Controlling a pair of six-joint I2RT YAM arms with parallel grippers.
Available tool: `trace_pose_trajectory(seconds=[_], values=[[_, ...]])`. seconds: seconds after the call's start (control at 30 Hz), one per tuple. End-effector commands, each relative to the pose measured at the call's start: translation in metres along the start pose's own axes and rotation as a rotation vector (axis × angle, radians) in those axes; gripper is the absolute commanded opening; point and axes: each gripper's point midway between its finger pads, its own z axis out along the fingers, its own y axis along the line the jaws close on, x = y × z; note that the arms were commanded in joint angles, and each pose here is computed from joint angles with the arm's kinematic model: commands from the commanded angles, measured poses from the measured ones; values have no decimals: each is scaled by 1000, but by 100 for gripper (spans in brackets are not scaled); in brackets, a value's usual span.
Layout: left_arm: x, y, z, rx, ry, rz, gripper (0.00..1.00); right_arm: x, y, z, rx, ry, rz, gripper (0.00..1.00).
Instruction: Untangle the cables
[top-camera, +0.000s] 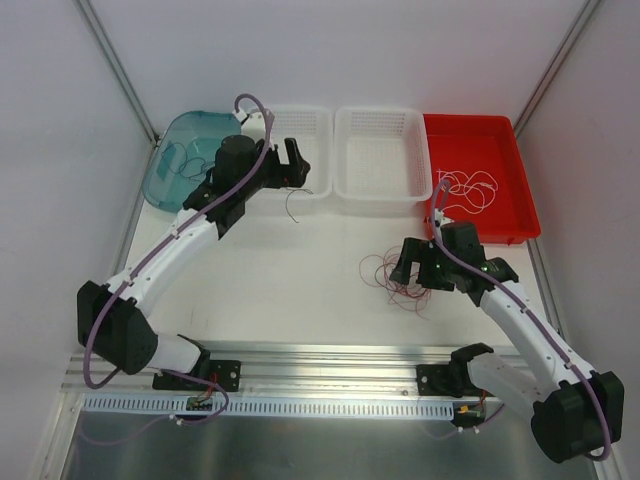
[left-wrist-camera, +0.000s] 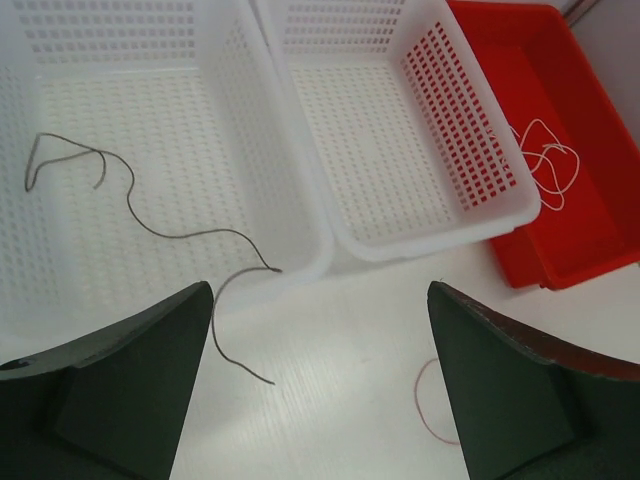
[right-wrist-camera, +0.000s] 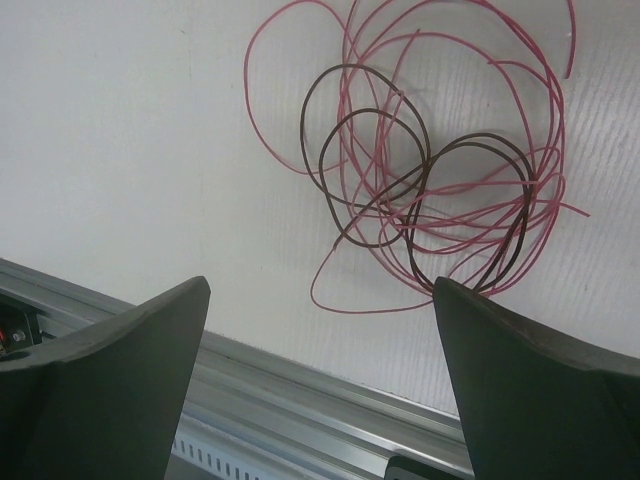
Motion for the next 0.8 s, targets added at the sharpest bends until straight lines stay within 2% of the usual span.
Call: trace_pose_trajectory(seconds=[0.0, 0.1, 0.33, 0.5, 0.77], values=[[35, 10, -8, -85, 24, -128, 89, -2, 5, -3, -25, -24, -12, 99], [71, 15, -11, -139, 74, -282, 87, -3, 6, -4, -30, -28, -10, 100], [125, 37, 3, -267, 161, -340, 84, 0, 4, -8, -24, -34, -17, 100], [137, 41, 20, -288, 163, -380, 77, 3, 3, -9, -26, -32, -24, 100], [157, 48, 49, -314, 180, -375, 59, 5, 0, -9, -13, -28, -33, 100]])
